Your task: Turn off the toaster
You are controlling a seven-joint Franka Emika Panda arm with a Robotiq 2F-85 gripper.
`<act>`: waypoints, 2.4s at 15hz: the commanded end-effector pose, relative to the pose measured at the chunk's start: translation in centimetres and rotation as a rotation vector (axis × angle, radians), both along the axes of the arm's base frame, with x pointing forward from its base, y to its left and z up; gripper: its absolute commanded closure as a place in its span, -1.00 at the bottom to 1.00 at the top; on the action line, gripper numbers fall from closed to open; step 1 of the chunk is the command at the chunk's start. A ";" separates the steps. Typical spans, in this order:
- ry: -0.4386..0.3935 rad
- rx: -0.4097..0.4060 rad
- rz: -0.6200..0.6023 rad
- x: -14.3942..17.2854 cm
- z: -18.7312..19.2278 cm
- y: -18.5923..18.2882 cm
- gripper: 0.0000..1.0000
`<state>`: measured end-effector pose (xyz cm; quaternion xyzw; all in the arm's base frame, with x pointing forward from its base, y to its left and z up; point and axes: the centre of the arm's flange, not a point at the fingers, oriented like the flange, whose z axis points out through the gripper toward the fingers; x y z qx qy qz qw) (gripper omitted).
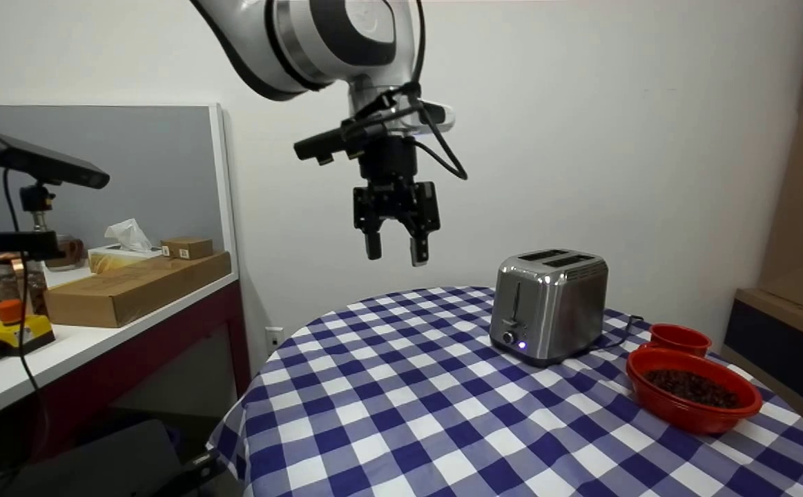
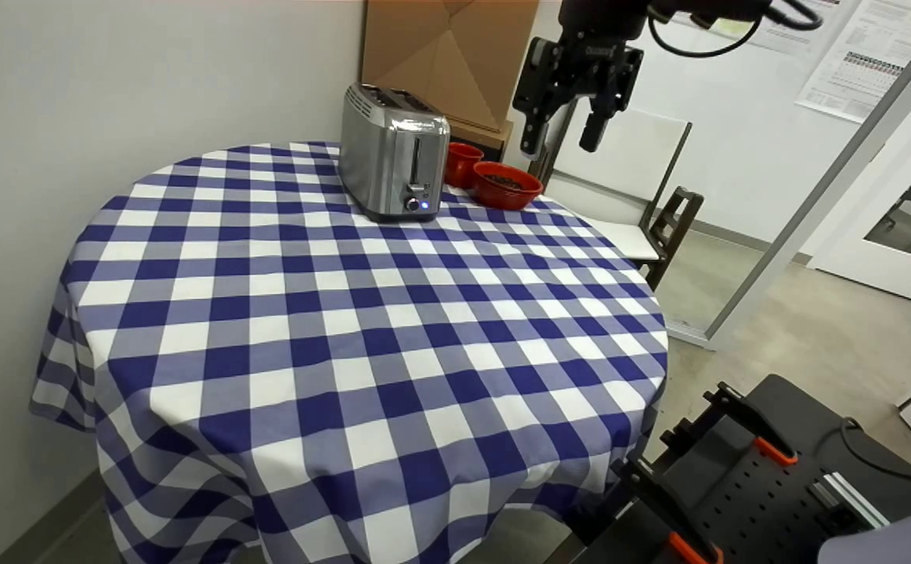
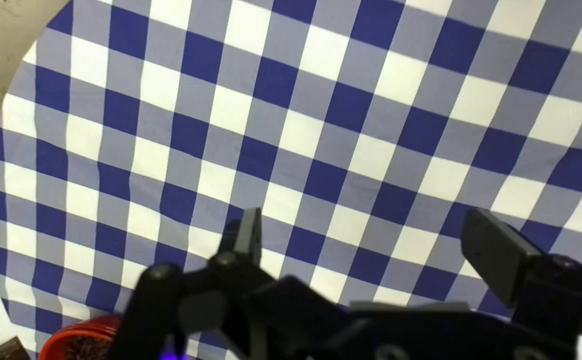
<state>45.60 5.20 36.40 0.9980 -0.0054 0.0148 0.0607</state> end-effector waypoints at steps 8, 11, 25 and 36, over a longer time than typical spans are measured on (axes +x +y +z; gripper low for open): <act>-0.052 -0.078 -0.009 15.2 -9.7 -4.6 -1.00; -0.122 -0.081 0.027 17.6 -12.4 -4.0 -1.00; -0.304 -0.090 0.071 19.0 -14.4 -6.0 -1.00; -0.331 -0.086 0.029 19.4 -20.0 -9.1 -1.00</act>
